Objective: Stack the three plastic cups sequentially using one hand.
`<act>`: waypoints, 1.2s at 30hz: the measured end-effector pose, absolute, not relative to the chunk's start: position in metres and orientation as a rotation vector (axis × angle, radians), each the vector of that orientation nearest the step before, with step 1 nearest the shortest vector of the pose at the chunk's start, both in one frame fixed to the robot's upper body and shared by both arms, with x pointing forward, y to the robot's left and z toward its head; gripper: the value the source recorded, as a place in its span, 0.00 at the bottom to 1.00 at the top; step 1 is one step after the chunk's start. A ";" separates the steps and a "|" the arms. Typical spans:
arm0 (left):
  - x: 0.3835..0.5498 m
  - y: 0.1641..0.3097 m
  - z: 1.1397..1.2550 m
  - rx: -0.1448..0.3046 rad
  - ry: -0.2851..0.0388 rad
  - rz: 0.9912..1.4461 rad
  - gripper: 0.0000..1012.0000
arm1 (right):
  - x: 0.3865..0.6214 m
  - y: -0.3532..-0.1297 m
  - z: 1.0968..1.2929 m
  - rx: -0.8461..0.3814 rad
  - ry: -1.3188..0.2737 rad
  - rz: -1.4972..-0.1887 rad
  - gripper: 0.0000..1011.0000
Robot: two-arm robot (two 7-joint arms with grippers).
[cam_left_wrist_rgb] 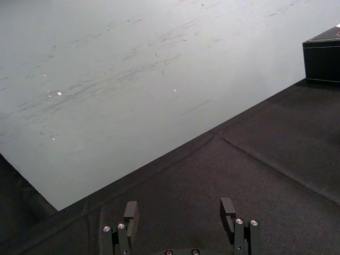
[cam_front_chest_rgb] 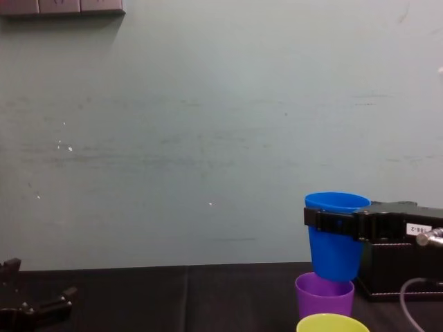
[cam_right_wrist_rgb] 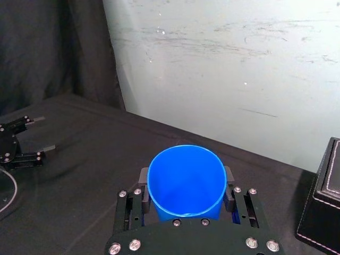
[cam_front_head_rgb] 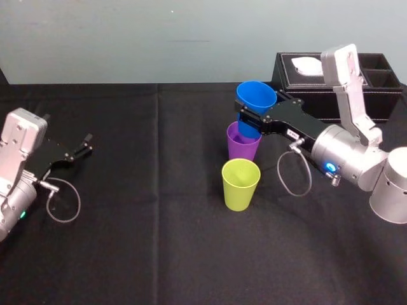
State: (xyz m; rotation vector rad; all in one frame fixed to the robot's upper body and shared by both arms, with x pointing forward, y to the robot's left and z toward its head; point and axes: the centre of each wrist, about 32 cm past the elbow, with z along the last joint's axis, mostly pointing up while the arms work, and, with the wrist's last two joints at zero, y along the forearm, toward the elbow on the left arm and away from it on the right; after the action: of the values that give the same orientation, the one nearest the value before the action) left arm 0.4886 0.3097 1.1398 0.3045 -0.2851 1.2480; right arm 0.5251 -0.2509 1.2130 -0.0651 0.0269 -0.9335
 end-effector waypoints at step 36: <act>0.489 0.310 1.140 0.304 -0.285 1.248 1.00 | 0.540 -0.236 1.200 -0.095 0.041 -0.933 0.74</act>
State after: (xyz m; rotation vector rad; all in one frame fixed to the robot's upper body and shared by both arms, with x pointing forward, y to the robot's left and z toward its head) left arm 0.4886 0.3097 1.1398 0.3045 -0.2850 1.2479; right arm 0.5401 -0.2364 1.2005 -0.0948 0.0414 -0.9327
